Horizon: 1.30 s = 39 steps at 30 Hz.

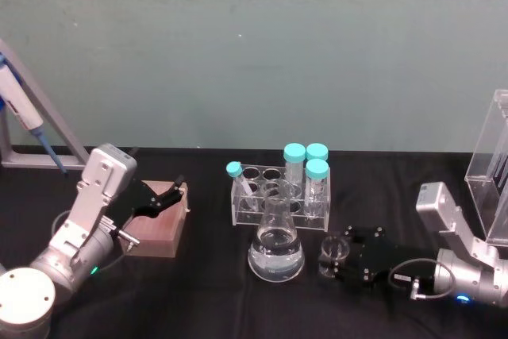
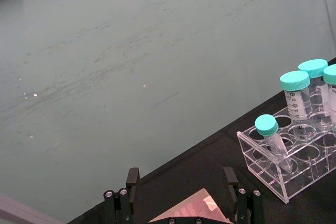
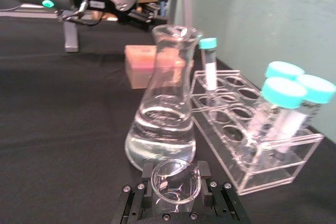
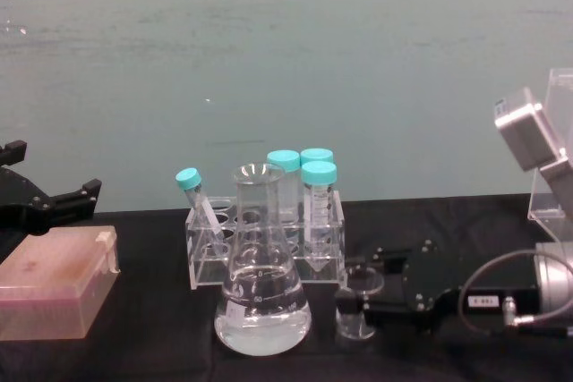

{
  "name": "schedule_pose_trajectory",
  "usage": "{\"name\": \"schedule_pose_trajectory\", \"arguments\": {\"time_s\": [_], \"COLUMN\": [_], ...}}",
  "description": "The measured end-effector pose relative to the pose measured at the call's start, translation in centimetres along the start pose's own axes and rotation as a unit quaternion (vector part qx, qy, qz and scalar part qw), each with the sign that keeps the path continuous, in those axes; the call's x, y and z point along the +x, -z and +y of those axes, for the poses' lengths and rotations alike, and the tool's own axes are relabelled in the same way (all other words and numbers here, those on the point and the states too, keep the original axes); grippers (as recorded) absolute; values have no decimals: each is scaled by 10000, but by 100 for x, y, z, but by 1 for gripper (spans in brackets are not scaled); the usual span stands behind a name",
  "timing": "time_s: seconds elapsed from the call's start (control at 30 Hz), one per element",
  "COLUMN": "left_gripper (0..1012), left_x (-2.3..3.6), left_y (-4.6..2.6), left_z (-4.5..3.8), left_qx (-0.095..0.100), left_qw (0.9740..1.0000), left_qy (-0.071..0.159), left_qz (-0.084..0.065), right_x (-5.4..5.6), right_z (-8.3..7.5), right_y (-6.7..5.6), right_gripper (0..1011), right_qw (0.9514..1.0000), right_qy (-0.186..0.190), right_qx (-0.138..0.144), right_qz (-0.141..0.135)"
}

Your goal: Place the experimental apparatus aside using one hand.

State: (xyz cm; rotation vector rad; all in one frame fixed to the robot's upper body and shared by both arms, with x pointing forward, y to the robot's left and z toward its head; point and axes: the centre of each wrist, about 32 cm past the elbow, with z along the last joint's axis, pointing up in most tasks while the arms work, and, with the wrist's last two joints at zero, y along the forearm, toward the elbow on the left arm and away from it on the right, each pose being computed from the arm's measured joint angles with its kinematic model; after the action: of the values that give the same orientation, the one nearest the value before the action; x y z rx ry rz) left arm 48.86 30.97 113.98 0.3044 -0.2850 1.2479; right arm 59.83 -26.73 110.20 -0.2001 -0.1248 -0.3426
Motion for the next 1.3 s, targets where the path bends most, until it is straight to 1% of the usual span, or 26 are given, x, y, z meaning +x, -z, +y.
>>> {"name": "schedule_pose_trajectory", "arguments": {"time_s": [0.17,0.27,0.37,0.4,0.57,0.7,0.83,1.03,1.07,1.1,1.13,1.3], "left_gripper": [1000,1000,1000,1000,1000,1000,1000,1000,1000,1000,1000,1000], "left_x": [0,0,0,0,0,0,0,0,0,0,0,0], "left_y": [0,0,0,0,0,0,0,0,0,0,0,0], "left_z": [0,0,0,0,0,0,0,0,0,0,0,0], "left_qx": [0,0,0,0,0,0,0,0,0,0,0,0], "left_qw": [10000,10000,10000,10000,10000,10000,10000,10000,10000,10000,10000,10000], "left_qy": [0,0,0,0,0,0,0,0,0,0,0,0], "left_qz": [0,0,0,0,0,0,0,0,0,0,0,0], "right_x": [-18,-17,-9,-4,17,35,61,88,86,83,76,37], "right_z": [-46,-82,-103,-115,-151,-169,-181,-187,-185,-184,-179,-153], "right_y": [-40,-64,-74,-77,-77,-78,-89,-106,-109,-110,-115,-125], "right_gripper": [503,503,503,503,503,503,503,504,504,504,503,503], "right_qw": [9996,9984,9971,9961,9928,9910,9876,9807,9784,9773,9746,9668], "right_qy": [266,534,702,806,1059,1194,1433,1865,1983,2039,2170,2501], "right_qx": [79,135,169,190,257,278,275,220,205,198,186,167], "right_qz": [42,149,239,302,488,544,575,550,539,535,523,497]}}
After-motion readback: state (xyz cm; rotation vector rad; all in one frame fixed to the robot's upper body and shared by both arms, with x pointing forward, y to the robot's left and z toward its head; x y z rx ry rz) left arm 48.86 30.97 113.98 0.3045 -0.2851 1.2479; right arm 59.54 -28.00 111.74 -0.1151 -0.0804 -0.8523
